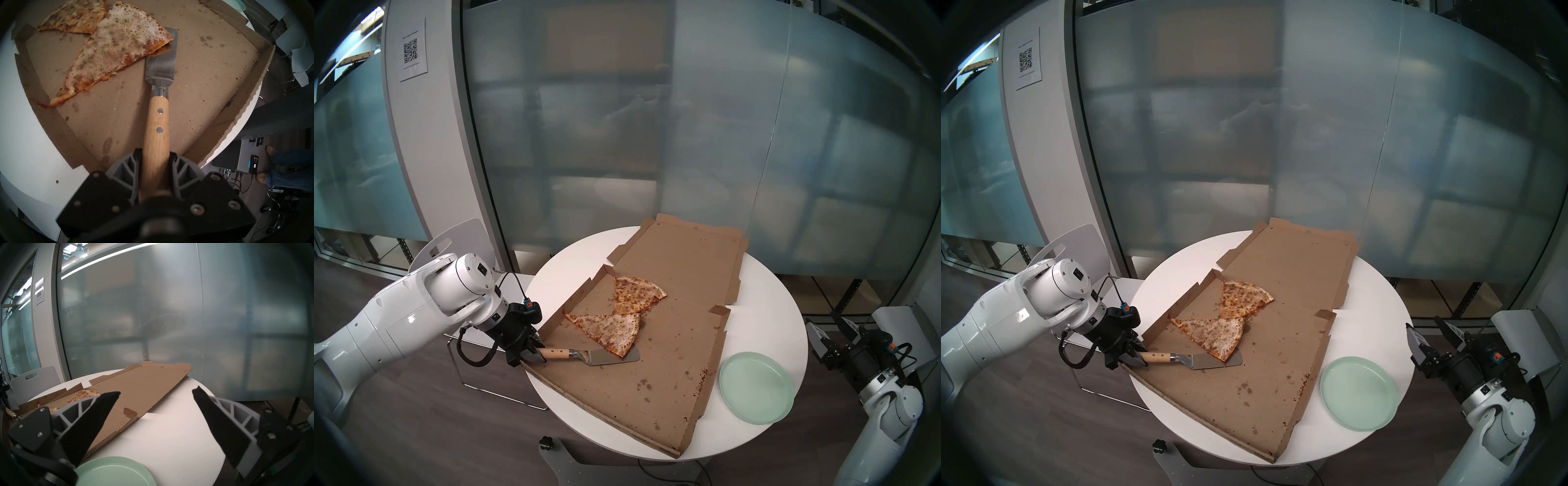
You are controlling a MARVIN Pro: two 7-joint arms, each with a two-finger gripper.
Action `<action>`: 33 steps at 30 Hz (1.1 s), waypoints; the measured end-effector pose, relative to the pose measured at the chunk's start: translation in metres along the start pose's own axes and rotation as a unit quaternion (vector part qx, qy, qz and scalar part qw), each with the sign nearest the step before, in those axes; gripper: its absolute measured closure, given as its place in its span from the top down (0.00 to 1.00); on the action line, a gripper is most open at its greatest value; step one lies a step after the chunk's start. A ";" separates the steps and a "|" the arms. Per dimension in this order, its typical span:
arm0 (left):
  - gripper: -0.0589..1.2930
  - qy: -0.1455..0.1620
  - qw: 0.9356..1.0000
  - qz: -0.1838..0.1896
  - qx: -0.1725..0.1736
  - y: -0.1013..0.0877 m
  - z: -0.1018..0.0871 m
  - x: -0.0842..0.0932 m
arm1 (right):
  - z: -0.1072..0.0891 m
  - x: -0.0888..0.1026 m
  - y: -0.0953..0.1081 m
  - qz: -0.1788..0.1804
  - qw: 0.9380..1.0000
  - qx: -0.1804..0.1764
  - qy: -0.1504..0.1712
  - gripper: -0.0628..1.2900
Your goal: Put pizza slice onto the plate
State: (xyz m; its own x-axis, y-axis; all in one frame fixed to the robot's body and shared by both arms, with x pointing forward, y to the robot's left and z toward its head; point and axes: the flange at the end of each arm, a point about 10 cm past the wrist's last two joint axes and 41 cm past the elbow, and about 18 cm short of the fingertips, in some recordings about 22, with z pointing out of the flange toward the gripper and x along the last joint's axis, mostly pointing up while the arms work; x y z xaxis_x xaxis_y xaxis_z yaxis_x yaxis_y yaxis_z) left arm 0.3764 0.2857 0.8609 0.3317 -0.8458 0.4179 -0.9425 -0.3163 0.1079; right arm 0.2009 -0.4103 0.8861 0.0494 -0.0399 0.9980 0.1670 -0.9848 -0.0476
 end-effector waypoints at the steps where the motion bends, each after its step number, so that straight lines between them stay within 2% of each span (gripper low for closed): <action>1: 0.25 0.001 1.000 -0.001 0.000 0.000 0.001 0.001 | 0.000 0.000 0.000 0.000 1.000 0.000 0.000 0.96; 18: 0.25 0.000 0.999 -0.023 0.026 -0.007 0.012 -0.002 | 0.000 0.000 0.000 0.000 1.000 0.000 0.000 0.96; 33: 0.25 0.002 0.999 -0.031 0.037 -0.006 0.011 0.001 | 0.000 0.000 0.000 0.000 1.000 0.000 0.000 0.96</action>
State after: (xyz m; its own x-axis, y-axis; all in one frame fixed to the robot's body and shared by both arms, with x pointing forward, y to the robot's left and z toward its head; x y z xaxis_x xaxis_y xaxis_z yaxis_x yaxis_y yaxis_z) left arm 0.3829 0.2819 0.8504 0.3888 -0.8218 0.4165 -0.9146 -0.3988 0.0670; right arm 0.2009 -0.4103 0.8861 0.0494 -0.0399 0.9980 0.1670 -0.9848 -0.0476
